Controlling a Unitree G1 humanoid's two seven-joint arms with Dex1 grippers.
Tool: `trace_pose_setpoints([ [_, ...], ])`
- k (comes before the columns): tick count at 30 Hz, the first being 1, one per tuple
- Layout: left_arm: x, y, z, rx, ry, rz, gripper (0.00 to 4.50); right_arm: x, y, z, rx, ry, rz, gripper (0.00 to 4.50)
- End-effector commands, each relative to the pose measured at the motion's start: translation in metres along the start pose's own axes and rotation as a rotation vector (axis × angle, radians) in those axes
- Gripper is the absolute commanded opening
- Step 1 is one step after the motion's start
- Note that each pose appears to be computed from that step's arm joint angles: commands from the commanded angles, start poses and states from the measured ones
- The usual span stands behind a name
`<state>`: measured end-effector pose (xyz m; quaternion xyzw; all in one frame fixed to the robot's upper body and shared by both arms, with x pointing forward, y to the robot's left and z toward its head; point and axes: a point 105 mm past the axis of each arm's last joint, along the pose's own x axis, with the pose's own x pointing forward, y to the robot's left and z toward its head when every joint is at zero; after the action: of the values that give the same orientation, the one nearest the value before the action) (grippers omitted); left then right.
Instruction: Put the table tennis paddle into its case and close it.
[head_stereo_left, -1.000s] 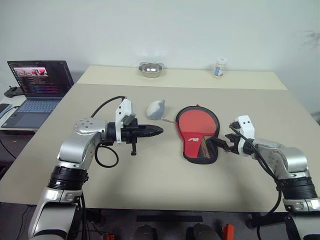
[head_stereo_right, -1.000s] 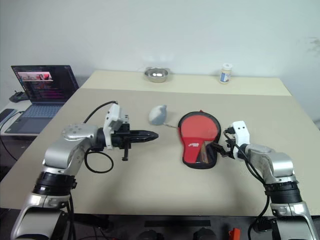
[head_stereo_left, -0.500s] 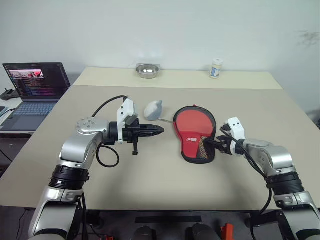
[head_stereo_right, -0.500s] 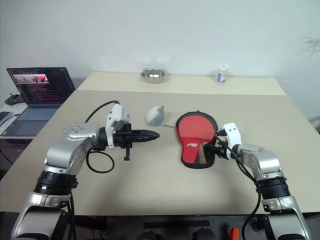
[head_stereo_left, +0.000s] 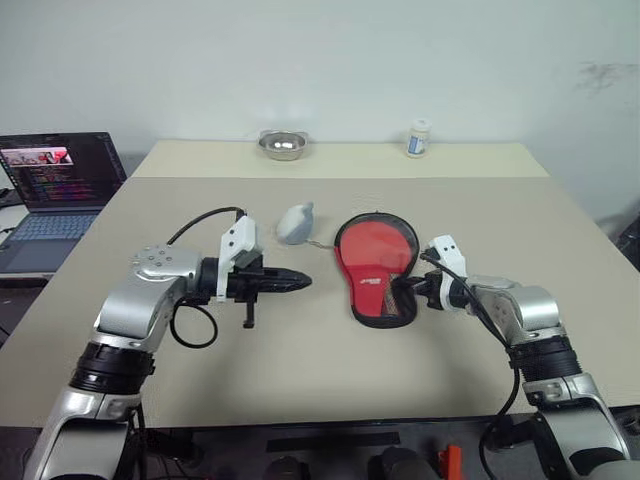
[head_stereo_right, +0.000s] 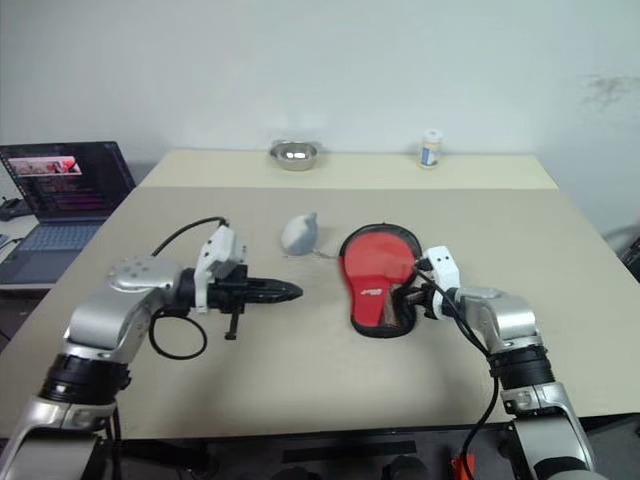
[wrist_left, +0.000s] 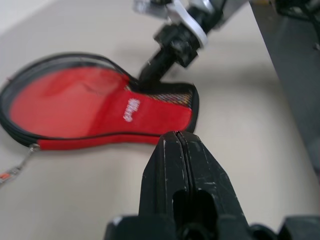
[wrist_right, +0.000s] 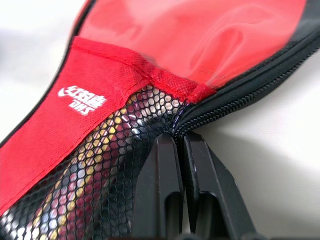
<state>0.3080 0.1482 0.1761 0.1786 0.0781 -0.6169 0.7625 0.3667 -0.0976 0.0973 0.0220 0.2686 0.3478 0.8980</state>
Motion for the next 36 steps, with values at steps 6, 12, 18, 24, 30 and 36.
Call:
trace_pose_setpoints([
  [6, -0.007, -0.006, 0.011, 0.056, -0.001, -0.045, 0.00, 0.009, 0.088, -0.005, -0.048, -0.006, 0.265, 0.01],
  [12, -0.004, -0.017, 0.004, 0.045, 0.011, -0.079, 0.00, -0.008, 0.088, -0.039, 0.012, 0.041, 0.234, 0.01],
  [18, 0.002, -0.020, 0.002, 0.040, 0.009, -0.089, 0.00, -0.035, 0.071, -0.045, 0.102, 0.004, 0.137, 0.01],
  [24, 0.005, -0.018, 0.000, 0.040, 0.007, -0.097, 0.00, -0.057, 0.071, -0.056, 0.151, 0.004, 0.098, 0.01],
  [30, 0.007, -0.017, 0.000, 0.042, 0.006, -0.108, 0.00, -0.061, 0.078, -0.062, 0.221, -0.014, 0.080, 0.01],
  [36, 0.008, -0.016, -0.001, 0.049, 0.007, -0.111, 0.00, -0.058, 0.087, -0.066, 0.270, -0.023, 0.083, 0.01],
])
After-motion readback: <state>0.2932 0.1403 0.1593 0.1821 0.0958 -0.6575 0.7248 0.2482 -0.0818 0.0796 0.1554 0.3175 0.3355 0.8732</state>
